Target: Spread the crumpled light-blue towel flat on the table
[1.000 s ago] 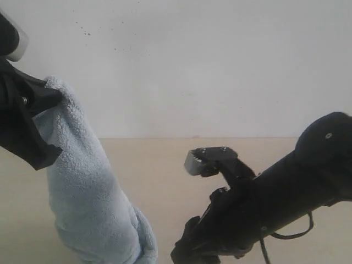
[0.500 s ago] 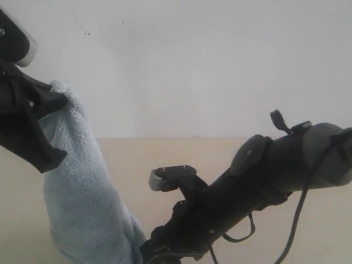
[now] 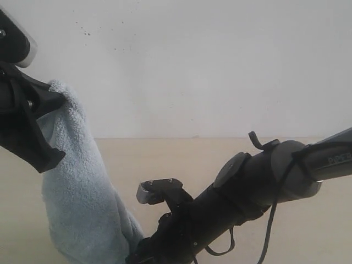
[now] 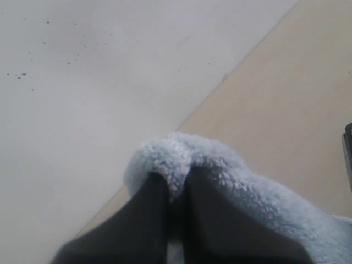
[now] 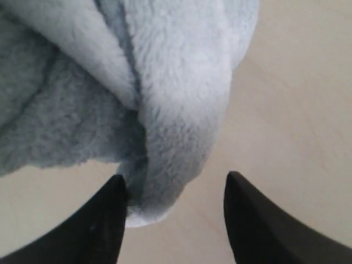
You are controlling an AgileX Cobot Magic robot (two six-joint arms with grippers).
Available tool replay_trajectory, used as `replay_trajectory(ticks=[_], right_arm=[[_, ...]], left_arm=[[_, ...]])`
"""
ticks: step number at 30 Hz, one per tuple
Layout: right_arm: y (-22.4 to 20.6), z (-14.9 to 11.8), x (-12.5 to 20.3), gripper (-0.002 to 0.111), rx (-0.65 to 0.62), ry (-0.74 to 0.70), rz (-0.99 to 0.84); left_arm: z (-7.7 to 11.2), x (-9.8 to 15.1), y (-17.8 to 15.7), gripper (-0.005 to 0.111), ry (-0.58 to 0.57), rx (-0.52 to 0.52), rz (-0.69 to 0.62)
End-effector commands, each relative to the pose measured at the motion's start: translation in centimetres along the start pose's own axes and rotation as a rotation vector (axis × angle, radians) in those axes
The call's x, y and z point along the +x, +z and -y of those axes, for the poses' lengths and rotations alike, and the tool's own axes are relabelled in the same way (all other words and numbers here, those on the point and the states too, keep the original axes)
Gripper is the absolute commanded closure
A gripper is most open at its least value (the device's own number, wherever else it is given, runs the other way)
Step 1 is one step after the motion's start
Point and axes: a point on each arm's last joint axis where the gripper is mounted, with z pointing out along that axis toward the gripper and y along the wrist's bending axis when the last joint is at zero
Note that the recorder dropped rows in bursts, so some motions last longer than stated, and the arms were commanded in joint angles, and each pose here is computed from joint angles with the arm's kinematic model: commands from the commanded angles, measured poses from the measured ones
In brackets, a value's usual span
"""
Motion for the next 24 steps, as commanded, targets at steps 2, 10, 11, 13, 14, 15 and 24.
replay_trajectory(ticks=[2,10,11,13,14,15,24], right_arm=[[0.5,-0.5,-0.1,0.104,0.021,-0.027,0.014],[-2.7,1.7,-1.7,0.108,0.165,0.008,0.129],[-3.8,2.5,-2.1,0.108,0.19,0.035,0.162],[-6.8,3.9,-2.9,0.108,0.231,0.082,0.241],[-8.6,4.6,-3.2,0.108,0.25,0.098,0.283],[-10.1,5.1,-3.4,0.108,0.267,0.111,0.318],[-25.2,9.5,-0.2,0.108,0.439,0.136,0.452]], left_arm=[[0.1,-0.2,-0.1,0.103,0.009,0.001,0.012],[-1.4,0.5,-0.2,0.103,0.033,-0.154,-0.07],[-1.9,0.6,-0.3,0.103,0.015,-0.214,-0.082],[-2.9,0.9,-0.6,0.103,-0.016,-0.331,-0.105],[-3.4,0.9,-0.8,0.103,-0.036,-0.389,-0.111],[-3.8,1.0,-1.0,0.103,-0.036,-0.437,-0.12],[-4.1,1.0,-1.1,0.103,-0.023,-0.472,-0.126]])
